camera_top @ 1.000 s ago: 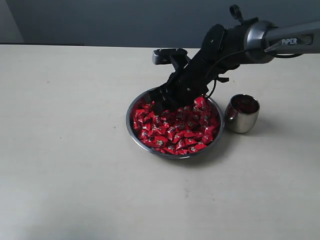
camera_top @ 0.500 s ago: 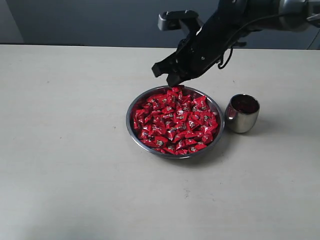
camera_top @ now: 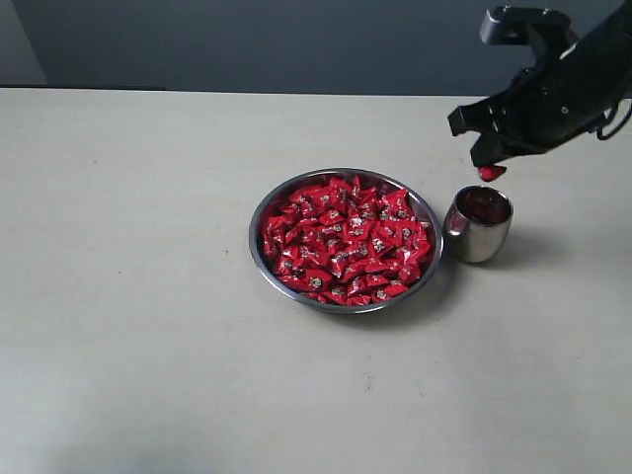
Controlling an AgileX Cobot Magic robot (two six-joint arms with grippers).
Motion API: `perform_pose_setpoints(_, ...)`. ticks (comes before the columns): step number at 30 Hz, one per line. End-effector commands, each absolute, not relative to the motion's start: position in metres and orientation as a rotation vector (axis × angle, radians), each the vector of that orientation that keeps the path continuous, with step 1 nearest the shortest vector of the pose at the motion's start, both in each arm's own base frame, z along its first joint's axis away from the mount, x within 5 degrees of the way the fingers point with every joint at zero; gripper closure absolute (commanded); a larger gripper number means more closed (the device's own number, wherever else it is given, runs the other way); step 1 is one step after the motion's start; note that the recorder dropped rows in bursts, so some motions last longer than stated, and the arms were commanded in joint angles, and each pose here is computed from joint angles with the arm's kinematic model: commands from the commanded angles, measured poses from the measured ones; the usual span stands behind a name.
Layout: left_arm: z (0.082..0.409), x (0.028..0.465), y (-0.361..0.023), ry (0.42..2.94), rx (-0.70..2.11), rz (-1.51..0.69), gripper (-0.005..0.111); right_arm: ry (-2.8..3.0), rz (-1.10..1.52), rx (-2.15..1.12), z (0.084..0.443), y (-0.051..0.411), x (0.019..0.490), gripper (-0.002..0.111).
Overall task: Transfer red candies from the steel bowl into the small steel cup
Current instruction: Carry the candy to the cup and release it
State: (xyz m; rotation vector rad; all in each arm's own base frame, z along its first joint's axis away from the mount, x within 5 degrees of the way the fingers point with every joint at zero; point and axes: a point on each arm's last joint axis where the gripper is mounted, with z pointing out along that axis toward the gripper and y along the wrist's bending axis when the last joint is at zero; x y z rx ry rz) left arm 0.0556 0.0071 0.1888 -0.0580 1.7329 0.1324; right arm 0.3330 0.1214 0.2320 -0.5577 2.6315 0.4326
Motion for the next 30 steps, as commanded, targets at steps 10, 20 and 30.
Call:
perform_pose_setpoints(10,0.192,0.055,0.007,1.715,-0.059,0.135,0.106,2.625,0.375,-0.467,0.191,0.112,0.331,0.103)
perform_pose_setpoints(20,0.192,0.055,0.007,1.715,-0.059,0.135,0.106,2.629,0.38,-0.477,0.191,0.112,0.33,0.073)
perform_pose_setpoints(30,0.192,0.055,0.007,1.715,-0.059,0.135,0.106,2.604,0.725,-0.535,0.21,0.131,0.314,0.077)
